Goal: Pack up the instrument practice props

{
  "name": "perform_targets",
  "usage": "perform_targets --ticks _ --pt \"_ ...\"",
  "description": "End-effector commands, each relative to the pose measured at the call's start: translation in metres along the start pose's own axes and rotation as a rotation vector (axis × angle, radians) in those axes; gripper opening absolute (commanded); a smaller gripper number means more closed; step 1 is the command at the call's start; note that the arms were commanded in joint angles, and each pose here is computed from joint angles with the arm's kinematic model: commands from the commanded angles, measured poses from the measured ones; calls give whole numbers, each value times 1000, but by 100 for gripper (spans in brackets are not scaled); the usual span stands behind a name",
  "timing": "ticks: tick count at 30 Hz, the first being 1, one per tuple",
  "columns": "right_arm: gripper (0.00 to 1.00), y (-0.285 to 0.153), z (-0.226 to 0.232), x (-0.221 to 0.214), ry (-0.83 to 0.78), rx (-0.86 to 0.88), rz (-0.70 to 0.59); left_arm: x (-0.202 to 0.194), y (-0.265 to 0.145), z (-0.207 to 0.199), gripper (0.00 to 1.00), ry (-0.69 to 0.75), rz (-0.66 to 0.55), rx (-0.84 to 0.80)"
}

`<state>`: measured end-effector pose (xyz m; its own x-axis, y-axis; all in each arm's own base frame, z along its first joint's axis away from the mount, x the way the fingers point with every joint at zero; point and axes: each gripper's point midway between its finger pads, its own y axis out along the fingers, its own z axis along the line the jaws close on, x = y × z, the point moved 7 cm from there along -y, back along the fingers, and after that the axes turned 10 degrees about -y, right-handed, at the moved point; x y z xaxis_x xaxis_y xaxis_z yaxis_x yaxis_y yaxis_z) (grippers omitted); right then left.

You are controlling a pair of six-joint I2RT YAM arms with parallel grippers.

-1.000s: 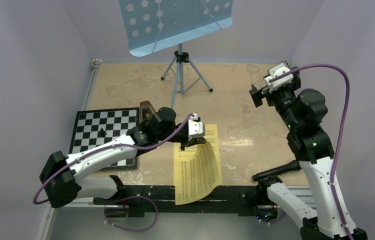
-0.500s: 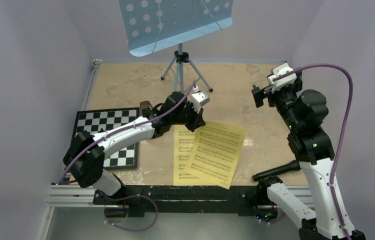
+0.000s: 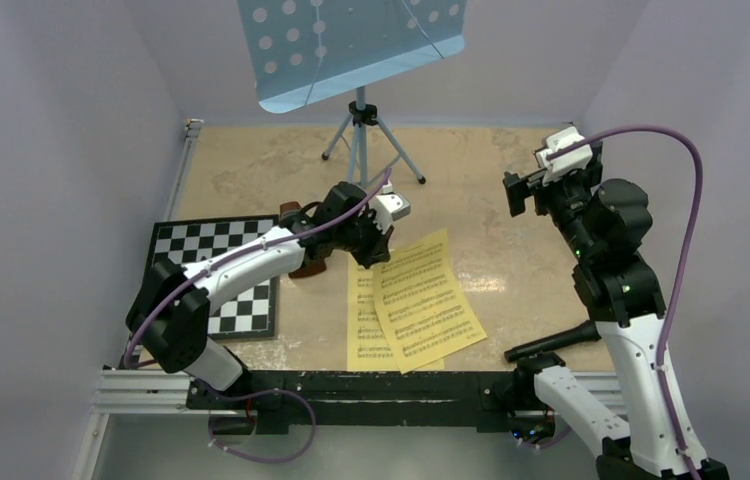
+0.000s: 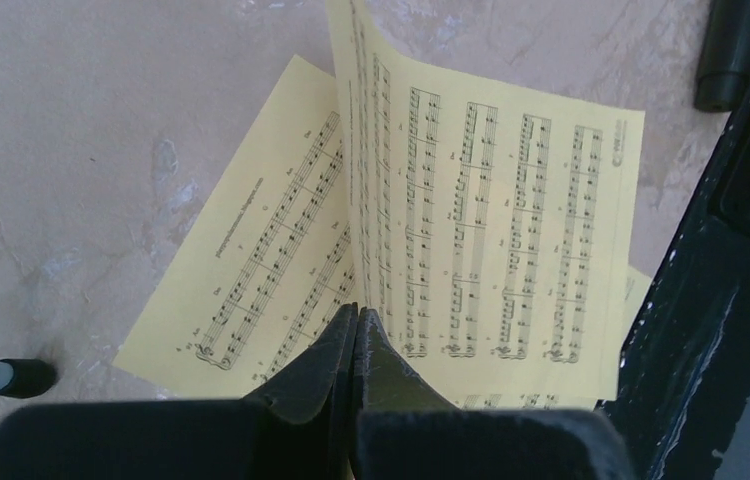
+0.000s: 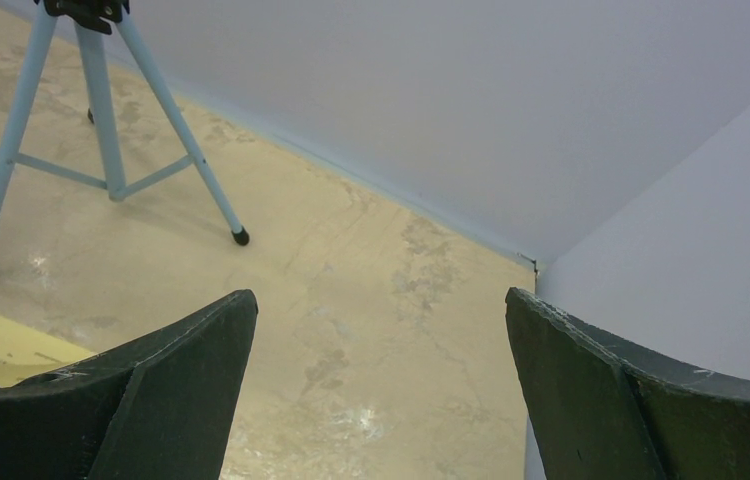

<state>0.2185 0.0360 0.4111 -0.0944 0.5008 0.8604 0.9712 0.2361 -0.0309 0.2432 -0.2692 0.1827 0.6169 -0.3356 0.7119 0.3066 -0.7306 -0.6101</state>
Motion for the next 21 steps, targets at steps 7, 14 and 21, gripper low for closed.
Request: perform_targets --ticks 7,14,21 --pt "99 -4 -3 -7 40 -40 10 -5 -17 21 0 322 119 -131" --pt "99 -7 -3 -9 53 -34 13 3 -1 36 0 425 156 -107" --pt "99 -10 -2 -11 59 -27 22 14 9 58 0 457 164 -37"
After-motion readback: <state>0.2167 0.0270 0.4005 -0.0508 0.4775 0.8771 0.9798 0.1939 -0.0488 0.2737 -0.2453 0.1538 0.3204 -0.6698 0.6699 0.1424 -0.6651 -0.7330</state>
